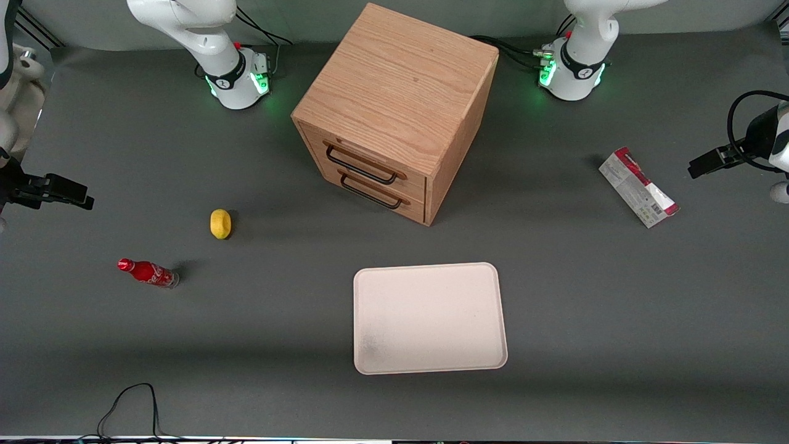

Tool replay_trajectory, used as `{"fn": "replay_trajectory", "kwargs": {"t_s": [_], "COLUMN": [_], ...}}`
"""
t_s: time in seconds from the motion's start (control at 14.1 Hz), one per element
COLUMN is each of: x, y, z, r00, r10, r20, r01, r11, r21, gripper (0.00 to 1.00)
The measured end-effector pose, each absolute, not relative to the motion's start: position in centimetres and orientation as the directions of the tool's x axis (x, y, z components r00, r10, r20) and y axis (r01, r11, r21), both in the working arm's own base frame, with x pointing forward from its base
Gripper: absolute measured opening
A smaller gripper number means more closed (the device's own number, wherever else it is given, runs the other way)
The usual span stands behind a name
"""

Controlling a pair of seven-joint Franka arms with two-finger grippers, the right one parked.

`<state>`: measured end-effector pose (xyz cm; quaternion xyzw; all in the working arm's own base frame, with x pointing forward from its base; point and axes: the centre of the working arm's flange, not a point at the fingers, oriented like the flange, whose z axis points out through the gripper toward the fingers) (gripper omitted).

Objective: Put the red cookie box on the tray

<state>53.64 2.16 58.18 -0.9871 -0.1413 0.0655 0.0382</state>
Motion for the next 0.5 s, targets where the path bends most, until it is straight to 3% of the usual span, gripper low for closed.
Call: {"fn": "replay_trajectory", "kwargs": {"t_s": [0.5], "x": [53.43], "y": [2.19], "z": [58.20], "r00": [0.949], "r10": [0.284], "r20": [-0.136], "r01": [0.272], "r11": [-0.957], "r21": [-0.097], "gripper": [1.00]}}
